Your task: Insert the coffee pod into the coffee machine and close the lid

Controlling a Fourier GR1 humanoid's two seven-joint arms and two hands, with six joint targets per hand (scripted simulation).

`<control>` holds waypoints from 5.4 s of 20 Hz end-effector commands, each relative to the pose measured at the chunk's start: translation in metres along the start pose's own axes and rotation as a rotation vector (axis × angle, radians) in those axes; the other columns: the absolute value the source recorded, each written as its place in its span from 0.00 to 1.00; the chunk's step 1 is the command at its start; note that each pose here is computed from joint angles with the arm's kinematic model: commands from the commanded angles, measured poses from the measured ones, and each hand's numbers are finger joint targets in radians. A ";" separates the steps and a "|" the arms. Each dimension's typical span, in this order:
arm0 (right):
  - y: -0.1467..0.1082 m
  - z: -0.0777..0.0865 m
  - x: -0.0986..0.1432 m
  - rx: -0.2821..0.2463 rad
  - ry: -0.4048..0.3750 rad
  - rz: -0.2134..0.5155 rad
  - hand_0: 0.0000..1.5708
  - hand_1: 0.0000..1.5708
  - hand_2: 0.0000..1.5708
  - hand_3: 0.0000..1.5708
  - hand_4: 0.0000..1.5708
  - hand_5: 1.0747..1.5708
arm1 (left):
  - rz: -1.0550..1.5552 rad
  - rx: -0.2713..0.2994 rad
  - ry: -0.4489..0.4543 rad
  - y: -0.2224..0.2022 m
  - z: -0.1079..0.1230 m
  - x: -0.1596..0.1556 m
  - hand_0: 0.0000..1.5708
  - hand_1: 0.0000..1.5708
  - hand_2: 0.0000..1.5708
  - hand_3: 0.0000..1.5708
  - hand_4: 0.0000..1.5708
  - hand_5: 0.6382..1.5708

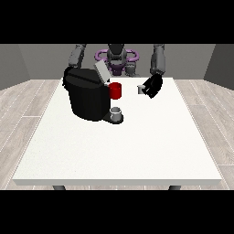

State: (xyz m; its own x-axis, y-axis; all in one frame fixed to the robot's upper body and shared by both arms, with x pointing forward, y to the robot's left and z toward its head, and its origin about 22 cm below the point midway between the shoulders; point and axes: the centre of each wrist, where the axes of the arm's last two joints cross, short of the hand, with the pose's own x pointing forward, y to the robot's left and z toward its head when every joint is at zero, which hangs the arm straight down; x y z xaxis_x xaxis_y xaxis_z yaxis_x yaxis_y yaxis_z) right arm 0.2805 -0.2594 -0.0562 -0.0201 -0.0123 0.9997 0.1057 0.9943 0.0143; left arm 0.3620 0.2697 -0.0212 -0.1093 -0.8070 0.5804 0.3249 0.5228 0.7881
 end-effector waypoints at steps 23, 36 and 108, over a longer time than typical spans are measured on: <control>-0.021 -0.003 -0.007 0.009 -0.004 -0.005 0.00 0.00 0.00 0.00 0.11 1.00 | 0.098 0.030 -0.093 0.098 -0.044 0.111 0.85 0.85 0.89 0.88 0.41 1.00; -0.002 -0.019 0.013 0.170 -0.151 0.014 0.00 0.00 0.00 0.00 0.00 1.00 | 0.141 0.233 -0.143 0.153 -0.047 0.131 0.87 0.87 0.91 0.86 0.39 1.00; 0.079 0.045 0.059 0.277 -0.166 0.095 0.00 0.00 0.00 0.00 0.21 1.00 | 0.981 0.051 0.053 -0.099 0.110 -0.081 0.00 0.00 0.00 0.00 0.18 1.00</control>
State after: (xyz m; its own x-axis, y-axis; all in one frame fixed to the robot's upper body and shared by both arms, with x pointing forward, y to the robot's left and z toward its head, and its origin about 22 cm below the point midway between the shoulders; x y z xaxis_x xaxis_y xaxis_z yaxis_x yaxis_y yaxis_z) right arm 0.2486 -0.1843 -0.0173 -0.1433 0.0437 0.9887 -0.2146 0.9739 -0.0742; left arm 0.2420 0.3170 -0.1253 0.2388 -0.0417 0.9702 0.1820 0.9833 -0.0026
